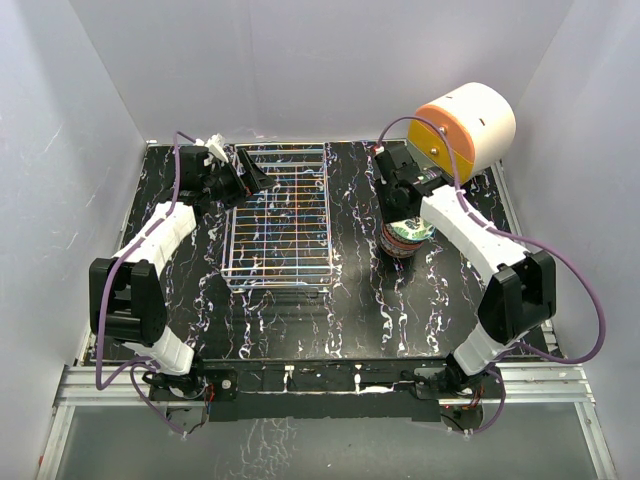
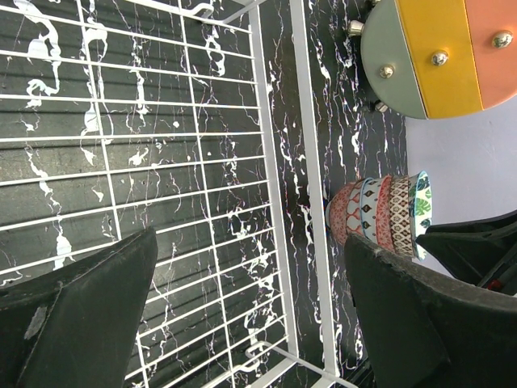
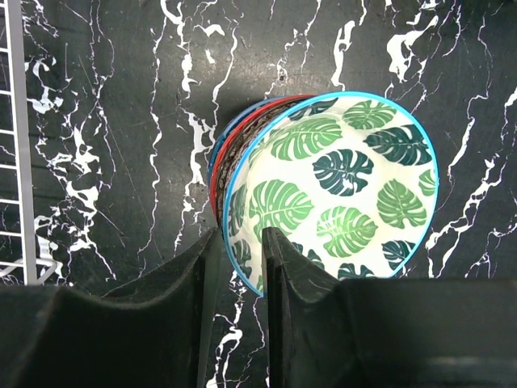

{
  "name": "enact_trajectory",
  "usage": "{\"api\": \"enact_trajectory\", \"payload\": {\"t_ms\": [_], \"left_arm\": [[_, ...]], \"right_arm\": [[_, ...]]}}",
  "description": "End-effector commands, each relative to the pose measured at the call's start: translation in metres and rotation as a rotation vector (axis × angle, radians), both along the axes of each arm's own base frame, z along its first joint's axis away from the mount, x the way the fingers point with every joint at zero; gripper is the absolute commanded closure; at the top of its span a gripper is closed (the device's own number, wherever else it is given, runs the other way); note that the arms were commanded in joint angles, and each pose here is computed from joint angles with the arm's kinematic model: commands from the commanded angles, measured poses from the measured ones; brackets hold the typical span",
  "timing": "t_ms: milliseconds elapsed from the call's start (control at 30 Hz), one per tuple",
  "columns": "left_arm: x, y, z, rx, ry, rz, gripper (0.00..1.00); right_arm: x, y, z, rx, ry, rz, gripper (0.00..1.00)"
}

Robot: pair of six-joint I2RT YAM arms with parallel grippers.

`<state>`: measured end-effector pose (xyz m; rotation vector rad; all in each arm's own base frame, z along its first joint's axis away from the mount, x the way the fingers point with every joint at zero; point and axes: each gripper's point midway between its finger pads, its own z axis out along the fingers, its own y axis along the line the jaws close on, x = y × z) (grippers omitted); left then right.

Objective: Unload the bowls from the dish rack

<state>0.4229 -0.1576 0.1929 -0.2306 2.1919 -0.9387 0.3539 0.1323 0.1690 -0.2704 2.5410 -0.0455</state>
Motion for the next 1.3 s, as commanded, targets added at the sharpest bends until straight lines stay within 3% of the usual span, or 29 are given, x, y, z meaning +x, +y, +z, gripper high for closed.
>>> {"api": "enact_trajectory", "payload": {"t_ms": [0,167,300,500,767,900,1100,1267], "left_arm": [[0.0,-0.002,0.008,-0.013,-0.017,-0.024,0.03],[0.0,-0.002,0.008,-0.011,-0.025,-0.022,0.03],[0.002,0.004,0.009,0.031,-0.046,0.0,0.03],[-0.002,0.018,0.038,0.18,-0.195,0.084,0.03],[-0.033,0.066,0.09,0.394,-0.406,0.248,0.03],[-0.045,0.092,0.081,0.476,-0.363,0.344,0.03],[-0.054,0.097,0.071,0.462,-0.345,0.385,0.03],[-0.062,0.122,0.055,0.551,-0.284,0.479,0.03]], "right_arm": [[0.016,0.002,0.045,0.054,-0.17,-0.039,0.7],[0.013,0.008,0.074,0.16,-0.291,-0.044,0.7],[0.005,0.031,0.099,0.328,-0.361,0.028,0.7],[-0.012,0.066,0.104,0.496,-0.307,0.152,0.65],[-0.02,0.063,0.089,0.52,-0.329,0.15,0.59],[-0.02,0.053,0.095,0.506,-0.388,0.12,0.58],[-0.021,0.041,0.099,0.501,-0.452,0.068,0.58],[-0.017,0.008,0.102,0.432,-0.545,-0.093,0.58]]}}
